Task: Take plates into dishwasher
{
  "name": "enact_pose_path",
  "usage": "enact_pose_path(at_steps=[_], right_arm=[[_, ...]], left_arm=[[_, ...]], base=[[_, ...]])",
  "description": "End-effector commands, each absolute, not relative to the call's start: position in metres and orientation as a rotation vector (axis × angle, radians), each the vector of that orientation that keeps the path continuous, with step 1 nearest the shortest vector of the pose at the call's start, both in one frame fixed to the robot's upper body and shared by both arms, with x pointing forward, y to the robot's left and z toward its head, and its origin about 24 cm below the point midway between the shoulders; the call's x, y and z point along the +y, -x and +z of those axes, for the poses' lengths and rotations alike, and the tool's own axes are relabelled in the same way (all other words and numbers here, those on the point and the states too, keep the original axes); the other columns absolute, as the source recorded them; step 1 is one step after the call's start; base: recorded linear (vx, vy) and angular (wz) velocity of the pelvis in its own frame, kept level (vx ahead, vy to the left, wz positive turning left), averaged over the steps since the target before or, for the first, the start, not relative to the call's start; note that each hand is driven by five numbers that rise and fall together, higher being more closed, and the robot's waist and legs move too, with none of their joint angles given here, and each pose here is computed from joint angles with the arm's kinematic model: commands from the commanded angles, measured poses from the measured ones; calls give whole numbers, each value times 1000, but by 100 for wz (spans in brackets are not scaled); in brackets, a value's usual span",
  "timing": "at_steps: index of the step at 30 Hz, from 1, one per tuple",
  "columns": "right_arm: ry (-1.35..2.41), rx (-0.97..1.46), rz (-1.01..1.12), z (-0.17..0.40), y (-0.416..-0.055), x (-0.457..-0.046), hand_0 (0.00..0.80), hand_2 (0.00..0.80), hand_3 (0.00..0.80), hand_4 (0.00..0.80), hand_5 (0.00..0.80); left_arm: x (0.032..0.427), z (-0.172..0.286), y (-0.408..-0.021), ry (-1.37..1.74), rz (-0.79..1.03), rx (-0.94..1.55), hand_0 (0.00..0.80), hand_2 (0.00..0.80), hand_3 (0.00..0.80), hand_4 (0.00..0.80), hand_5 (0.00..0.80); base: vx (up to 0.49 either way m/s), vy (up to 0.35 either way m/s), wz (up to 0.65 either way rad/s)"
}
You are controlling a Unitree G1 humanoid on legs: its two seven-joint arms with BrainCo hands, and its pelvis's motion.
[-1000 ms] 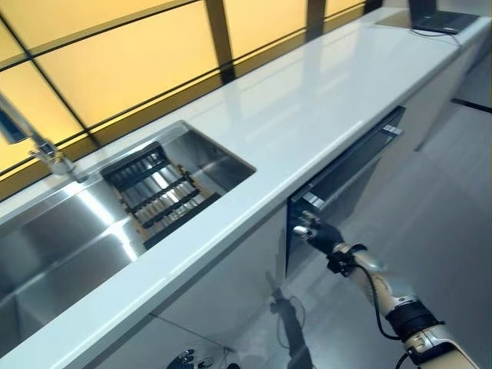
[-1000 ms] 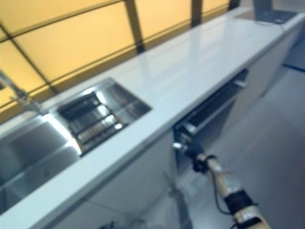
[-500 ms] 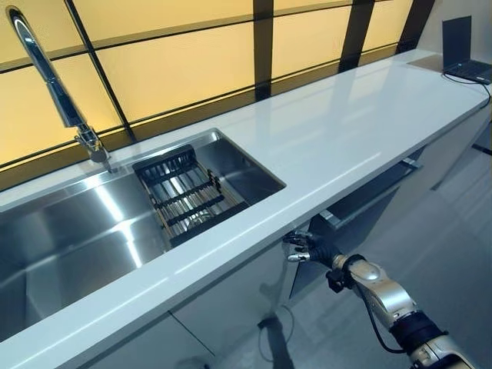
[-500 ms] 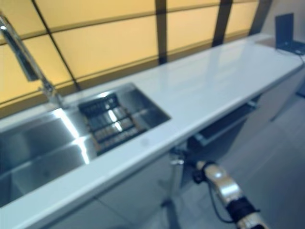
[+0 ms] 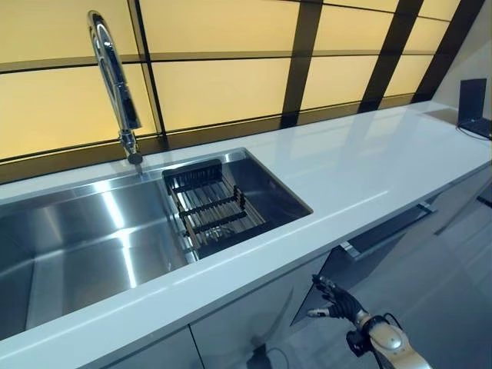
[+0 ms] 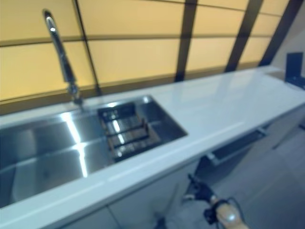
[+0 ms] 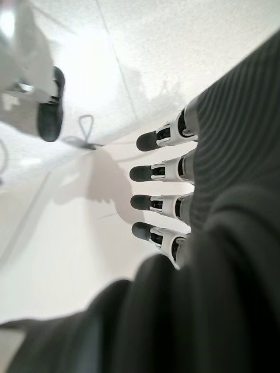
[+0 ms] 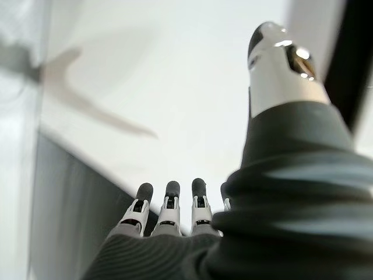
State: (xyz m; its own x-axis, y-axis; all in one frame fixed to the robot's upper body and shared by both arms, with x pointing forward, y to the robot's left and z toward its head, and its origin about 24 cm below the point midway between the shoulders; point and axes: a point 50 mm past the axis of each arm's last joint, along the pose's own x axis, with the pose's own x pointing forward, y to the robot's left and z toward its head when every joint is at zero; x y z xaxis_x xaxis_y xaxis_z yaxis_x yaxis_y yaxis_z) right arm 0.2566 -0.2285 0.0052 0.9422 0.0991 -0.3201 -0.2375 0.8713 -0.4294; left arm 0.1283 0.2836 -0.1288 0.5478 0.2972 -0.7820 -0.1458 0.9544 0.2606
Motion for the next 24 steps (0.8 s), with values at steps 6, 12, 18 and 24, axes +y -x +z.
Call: enact_pose_path(at_steps=[6, 12, 18, 24], right_arm=[[584, 302, -88, 9, -258, -277, 0, 0, 0, 0, 0], [535, 383, -74, -1, -259, -284, 0, 0, 0, 0, 0], [546, 470, -78, -27, -238, -291, 0, 0, 0, 0, 0], [507, 598, -163, -52, -214, -303, 0, 0, 0, 0, 0]], left_arm=[[311, -106, -157, -203, 349, 858, 0, 0, 0, 0, 0], [309, -97, -177, -172, 359, 783, 0, 0, 0, 0, 0], [283, -117, -156, -116, 315, 828, 0, 0, 0, 0, 0], [279, -129, -132, -101, 301, 923, 0, 0, 0, 0, 0]], base=[[-269, -285, 62], [-371, -364, 22], [-275, -250, 26], [-275, -90, 43]])
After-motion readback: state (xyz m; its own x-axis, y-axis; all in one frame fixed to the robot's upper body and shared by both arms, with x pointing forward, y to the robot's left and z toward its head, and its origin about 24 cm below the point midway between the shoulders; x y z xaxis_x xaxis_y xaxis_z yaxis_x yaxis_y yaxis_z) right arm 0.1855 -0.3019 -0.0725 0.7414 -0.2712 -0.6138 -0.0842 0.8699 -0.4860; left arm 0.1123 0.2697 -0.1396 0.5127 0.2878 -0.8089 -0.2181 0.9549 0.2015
